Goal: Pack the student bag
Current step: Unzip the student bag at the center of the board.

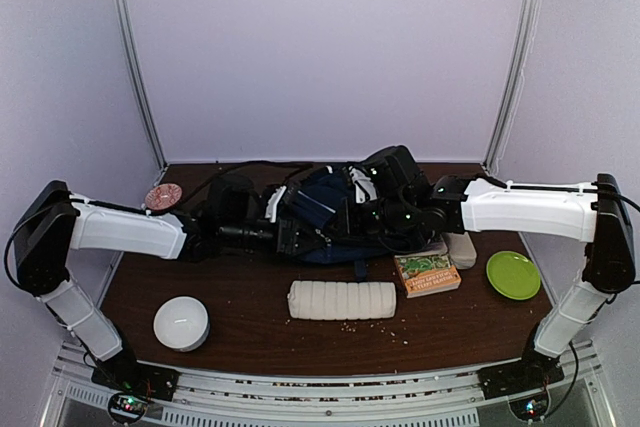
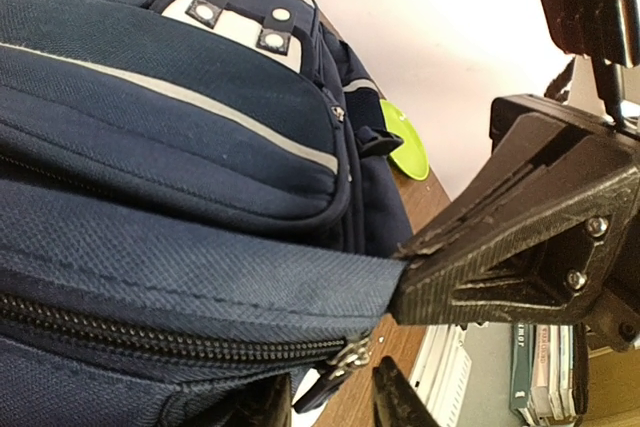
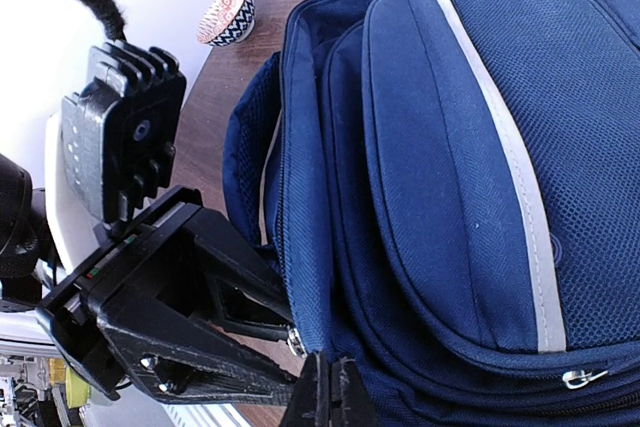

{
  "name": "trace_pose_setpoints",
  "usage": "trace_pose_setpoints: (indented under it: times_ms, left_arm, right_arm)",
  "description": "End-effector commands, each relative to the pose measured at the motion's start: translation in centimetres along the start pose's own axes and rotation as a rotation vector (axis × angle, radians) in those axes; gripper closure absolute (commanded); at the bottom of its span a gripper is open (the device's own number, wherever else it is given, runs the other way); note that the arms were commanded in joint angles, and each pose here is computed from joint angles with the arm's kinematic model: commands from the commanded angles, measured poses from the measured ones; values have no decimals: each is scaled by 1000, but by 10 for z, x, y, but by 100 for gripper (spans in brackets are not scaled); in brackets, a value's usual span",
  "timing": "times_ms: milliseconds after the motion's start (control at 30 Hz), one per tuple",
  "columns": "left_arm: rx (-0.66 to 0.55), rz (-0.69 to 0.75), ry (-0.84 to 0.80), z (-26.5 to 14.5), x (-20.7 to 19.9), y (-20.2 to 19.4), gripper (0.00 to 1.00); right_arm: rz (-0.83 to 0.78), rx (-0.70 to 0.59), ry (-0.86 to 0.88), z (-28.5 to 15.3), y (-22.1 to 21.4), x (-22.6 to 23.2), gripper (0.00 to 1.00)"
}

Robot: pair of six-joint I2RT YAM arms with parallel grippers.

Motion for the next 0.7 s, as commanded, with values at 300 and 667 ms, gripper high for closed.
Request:
trace_pose_setpoints:
  times_ms: [300, 667]
  left_arm:
    - [-45, 17, -65, 0, -4, 8, 77]
    - [-32, 16, -81, 0, -4, 6, 84]
  right_arm:
    - [-35, -110, 133, -25, 28, 33, 100]
    - [-37, -110, 128, -24, 28, 32, 100]
Point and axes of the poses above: each gripper's point midway between its finger pads, its own z axis out along the fingers, its own x axis along the line the jaws close on, y = z × x, the point moved 6 cm from there along -z, back along the fingers, and after that the axes turned 7 degrees about -z, right-handed, at the moved point
